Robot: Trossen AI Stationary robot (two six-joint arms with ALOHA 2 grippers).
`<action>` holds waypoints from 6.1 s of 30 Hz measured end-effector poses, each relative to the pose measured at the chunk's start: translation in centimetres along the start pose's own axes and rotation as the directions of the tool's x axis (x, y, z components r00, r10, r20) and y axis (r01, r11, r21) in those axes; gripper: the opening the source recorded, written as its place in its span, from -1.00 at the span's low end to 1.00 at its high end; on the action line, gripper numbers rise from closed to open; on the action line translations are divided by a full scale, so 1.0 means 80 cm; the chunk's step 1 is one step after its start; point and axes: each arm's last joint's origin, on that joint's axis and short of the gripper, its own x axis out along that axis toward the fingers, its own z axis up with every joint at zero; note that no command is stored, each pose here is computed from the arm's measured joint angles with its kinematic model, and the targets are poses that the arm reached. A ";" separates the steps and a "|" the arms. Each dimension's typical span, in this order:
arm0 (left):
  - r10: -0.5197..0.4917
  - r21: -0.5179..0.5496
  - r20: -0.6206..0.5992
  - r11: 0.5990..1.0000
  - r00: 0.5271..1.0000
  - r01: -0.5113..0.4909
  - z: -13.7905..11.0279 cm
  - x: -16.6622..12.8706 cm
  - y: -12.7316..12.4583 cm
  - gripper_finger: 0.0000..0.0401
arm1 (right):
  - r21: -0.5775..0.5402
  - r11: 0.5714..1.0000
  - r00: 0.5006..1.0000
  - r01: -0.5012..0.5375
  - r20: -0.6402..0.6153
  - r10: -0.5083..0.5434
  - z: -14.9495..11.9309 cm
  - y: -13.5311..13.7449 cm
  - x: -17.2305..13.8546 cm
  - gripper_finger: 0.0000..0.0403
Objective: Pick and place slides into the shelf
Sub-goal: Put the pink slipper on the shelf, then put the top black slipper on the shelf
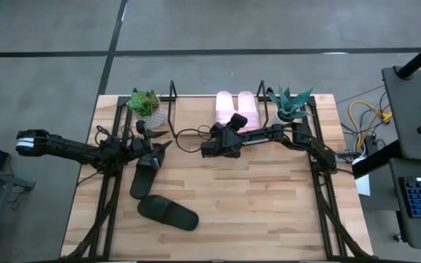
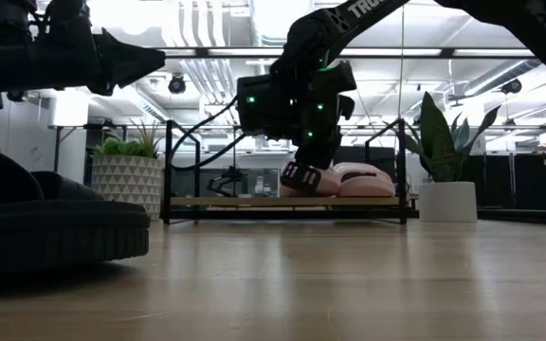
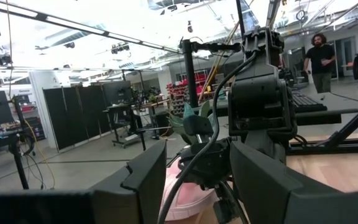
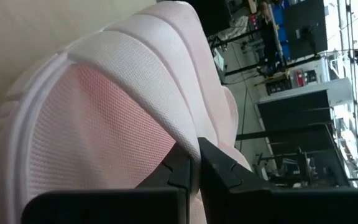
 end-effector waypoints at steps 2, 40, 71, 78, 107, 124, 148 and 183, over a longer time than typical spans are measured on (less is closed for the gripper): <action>0.000 0.000 0.000 1.000 1.000 0.000 0.000 0.000 0.000 -0.18 | -0.005 1.000 1.000 -0.004 -0.004 0.004 0.000 0.000 0.000 -0.96; -0.005 0.007 -0.019 1.000 1.000 0.005 -0.003 0.001 -0.001 -0.18 | 0.167 0.982 0.994 -0.087 0.073 0.076 0.025 -0.050 -0.082 -0.28; 0.001 0.000 -0.002 1.000 1.000 -0.001 0.002 0.004 -0.001 -0.18 | 0.220 0.783 0.752 -0.582 0.514 0.414 -0.229 -0.071 -0.272 -0.45; 0.002 -0.004 0.011 1.000 1.000 -0.002 0.006 0.005 0.000 -0.18 | -0.165 0.479 0.387 -0.862 0.396 0.833 -0.225 -0.032 -0.288 -0.45; -0.038 0.037 -0.031 0.999 0.999 0.040 -0.003 0.008 -0.005 -0.18 | -0.344 0.505 -0.212 -0.792 0.930 0.301 -0.204 -0.082 -0.123 -0.62; -0.050 0.051 -0.080 0.997 0.996 0.054 -0.012 0.013 -0.009 -0.18 | -0.311 0.491 -0.212 -0.814 0.945 0.248 -0.178 -0.092 -0.139 -0.66; -0.047 0.048 -0.073 0.998 0.996 0.051 -0.011 0.012 -0.009 -0.18 | -0.308 0.486 -0.216 -0.818 0.947 0.236 -0.175 -0.094 -0.141 -0.65; -0.243 -0.051 -0.775 0.944 0.584 0.325 0.060 0.019 -0.056 -0.18 | -0.337 0.679 -0.181 -0.652 0.939 0.292 -0.175 -0.087 -0.137 -0.66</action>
